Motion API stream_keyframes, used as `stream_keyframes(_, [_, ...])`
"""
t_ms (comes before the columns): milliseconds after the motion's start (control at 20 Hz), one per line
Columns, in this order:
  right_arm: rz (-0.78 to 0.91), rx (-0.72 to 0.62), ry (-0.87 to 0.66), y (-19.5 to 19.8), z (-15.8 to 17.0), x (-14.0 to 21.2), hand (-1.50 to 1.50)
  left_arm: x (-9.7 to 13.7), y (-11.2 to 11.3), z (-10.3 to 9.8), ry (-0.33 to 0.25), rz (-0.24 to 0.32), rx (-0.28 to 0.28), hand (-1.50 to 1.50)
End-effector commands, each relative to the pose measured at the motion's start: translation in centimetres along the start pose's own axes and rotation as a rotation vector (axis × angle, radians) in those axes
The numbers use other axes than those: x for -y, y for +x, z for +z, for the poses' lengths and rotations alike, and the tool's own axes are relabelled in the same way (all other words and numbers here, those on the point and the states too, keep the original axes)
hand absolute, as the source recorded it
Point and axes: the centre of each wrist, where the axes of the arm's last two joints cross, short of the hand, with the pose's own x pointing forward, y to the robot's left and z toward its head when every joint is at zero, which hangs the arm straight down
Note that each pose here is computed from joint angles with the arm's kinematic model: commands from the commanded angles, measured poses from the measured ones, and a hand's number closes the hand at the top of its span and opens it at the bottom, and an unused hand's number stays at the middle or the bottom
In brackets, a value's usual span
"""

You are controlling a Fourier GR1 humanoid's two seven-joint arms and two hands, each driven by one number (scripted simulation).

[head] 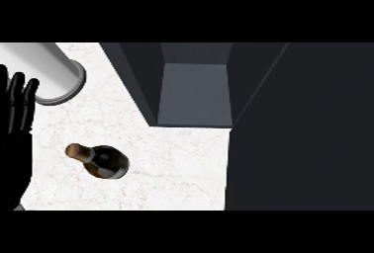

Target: Pick up the wine, place it into the cabinet and close the cabinet

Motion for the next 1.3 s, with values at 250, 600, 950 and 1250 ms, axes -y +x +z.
stream_keyframes(250, [0.01, 0.051, -0.042, 3.8, 2.1, 0.2, -1.5, -2.1, 0.2, 0.6, -0.34, 0.151, 0.045, -1.5])
stream_keyframes(600, [-0.202, -0.089, 0.165, 6.7, 4.5, -1.5, -1.5, -1.6, 2.9, 2.2, -0.401, 0.354, -0.221, -1.5])
stream_keyframes(950, [-0.203, -0.063, 0.159, 10.2, 4.7, -2.9, -1.5, -2.5, 7.1, 1.4, -0.384, 0.355, -0.218, -1.5])
stream_keyframes(1250, [-0.228, -0.085, 0.162, 12.5, 6.4, -4.2, -1.5, -4.3, 7.3, 2.0, -0.353, 0.353, -0.249, -1.5])
